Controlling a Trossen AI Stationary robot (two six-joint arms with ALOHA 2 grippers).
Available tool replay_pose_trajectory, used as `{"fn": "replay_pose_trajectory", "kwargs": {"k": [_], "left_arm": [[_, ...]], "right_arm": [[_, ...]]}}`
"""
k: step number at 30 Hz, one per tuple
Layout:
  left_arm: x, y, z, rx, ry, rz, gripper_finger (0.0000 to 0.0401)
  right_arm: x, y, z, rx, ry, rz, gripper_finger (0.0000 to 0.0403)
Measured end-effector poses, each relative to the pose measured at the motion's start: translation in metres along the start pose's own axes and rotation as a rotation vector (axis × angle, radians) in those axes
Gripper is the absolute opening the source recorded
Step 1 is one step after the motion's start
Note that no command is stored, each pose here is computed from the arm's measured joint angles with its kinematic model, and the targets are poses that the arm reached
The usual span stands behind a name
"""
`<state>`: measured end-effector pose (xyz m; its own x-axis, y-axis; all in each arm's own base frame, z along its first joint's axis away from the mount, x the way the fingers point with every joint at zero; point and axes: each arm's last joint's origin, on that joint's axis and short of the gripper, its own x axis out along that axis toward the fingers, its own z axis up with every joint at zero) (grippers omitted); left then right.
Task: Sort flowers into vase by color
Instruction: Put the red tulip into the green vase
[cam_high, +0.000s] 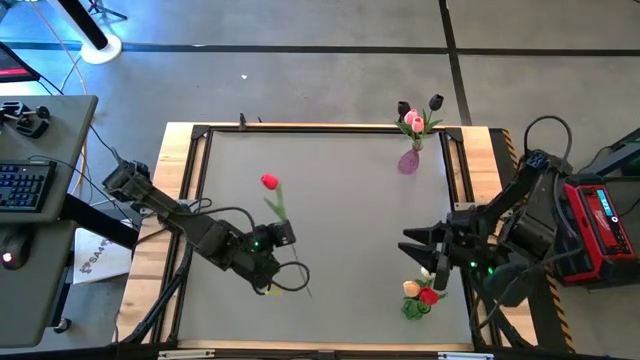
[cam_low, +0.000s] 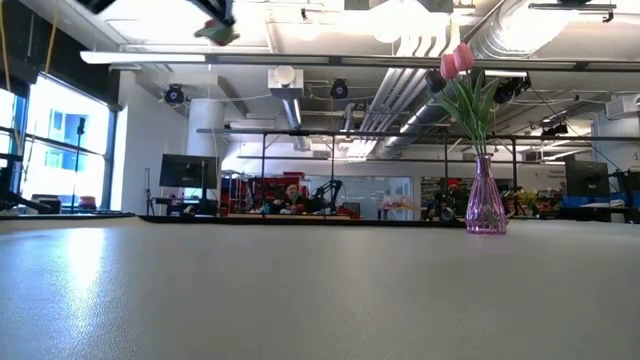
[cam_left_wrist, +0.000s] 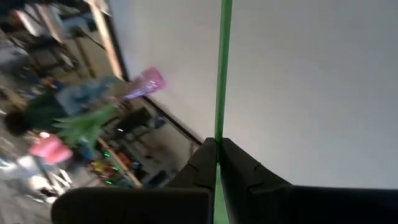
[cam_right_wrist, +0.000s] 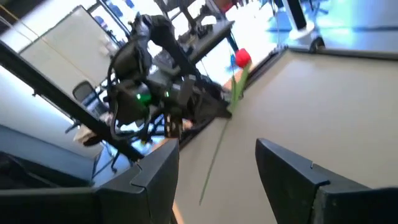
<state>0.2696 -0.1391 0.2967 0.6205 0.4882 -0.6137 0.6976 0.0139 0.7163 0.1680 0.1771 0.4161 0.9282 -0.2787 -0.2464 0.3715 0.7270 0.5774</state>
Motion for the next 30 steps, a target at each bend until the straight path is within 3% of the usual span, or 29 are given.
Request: {"fn": "replay_pose_trajectory", "kwargs": {"k": [11, 30], "left_arm": [[0.004, 0.021, 0.005, 0.080, -0.052, 0.139, 0.0000], [-0.013, 0.067, 0.014, 0.215, -0.116, 0.536, 0.0000]], "right_arm": [[0.024, 0.016, 0.022, -0.025, -0.019, 0.109, 0.0199], [0.075, 0.010, 0.026, 0.001, 0.046, 0.081, 0.0199]]}}
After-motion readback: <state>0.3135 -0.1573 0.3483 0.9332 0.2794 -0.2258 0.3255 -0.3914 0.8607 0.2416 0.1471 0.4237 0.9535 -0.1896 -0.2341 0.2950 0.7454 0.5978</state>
